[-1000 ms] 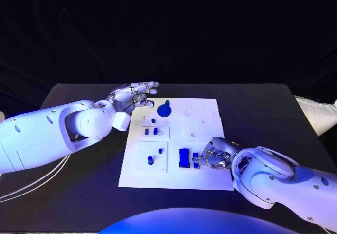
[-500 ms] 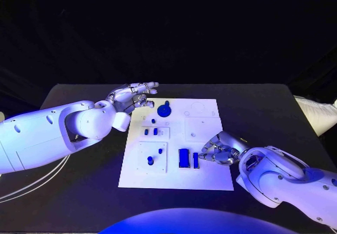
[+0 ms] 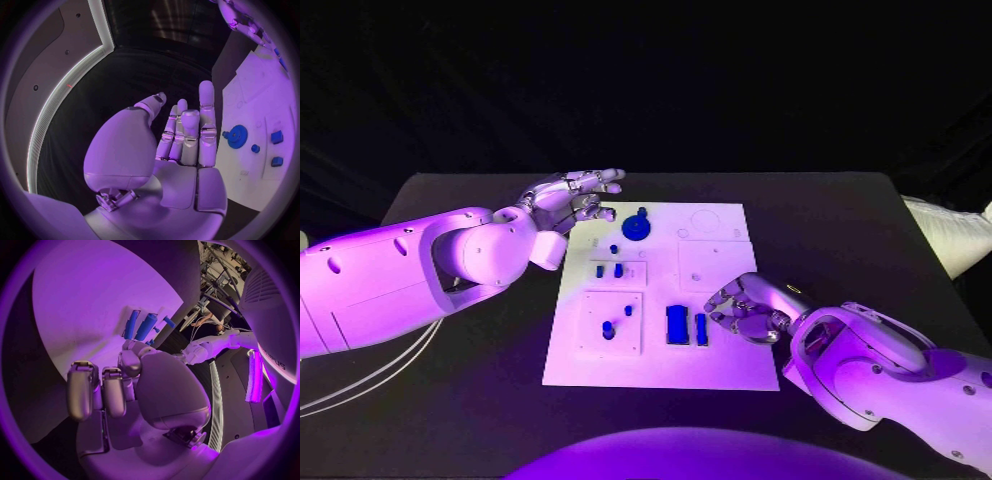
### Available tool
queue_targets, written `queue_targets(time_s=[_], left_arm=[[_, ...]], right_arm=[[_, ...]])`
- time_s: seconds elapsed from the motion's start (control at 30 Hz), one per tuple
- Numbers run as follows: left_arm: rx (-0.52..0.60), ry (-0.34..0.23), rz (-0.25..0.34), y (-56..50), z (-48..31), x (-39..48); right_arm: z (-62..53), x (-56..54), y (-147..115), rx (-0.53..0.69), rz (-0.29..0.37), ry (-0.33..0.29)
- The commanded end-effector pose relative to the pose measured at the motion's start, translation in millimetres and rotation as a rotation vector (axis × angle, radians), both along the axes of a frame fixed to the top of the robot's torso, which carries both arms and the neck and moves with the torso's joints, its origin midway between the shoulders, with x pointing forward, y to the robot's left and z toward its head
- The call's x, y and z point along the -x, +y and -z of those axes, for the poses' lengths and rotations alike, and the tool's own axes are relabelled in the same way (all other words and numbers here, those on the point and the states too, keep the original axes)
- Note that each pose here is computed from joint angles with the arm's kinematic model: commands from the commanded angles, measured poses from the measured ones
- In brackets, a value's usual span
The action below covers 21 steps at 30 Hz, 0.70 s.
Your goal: Assemble the parts on the task board
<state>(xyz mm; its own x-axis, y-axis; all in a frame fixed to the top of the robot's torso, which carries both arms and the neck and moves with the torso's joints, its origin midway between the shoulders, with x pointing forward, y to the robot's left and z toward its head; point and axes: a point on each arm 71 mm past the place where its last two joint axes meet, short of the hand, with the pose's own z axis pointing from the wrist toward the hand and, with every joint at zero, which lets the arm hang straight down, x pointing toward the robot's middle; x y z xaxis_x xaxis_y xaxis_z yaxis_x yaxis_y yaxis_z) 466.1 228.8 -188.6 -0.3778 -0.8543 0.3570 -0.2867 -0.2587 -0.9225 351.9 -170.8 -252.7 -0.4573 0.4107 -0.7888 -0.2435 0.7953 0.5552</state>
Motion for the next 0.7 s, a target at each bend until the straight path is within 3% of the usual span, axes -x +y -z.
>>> queue_targets(time_s=[0.03,0.7], left_arm=[[0.011,-0.01,0.017,-1.9,-1.2,0.2],[0.008,-0.008,0.014,-0.9,-0.7,-0.2]], right_arm=[[0.8,2.5,5.3,0.016,-0.074,-0.016],[7.7,1.4,9.2,0.086,-0.085,0.017]])
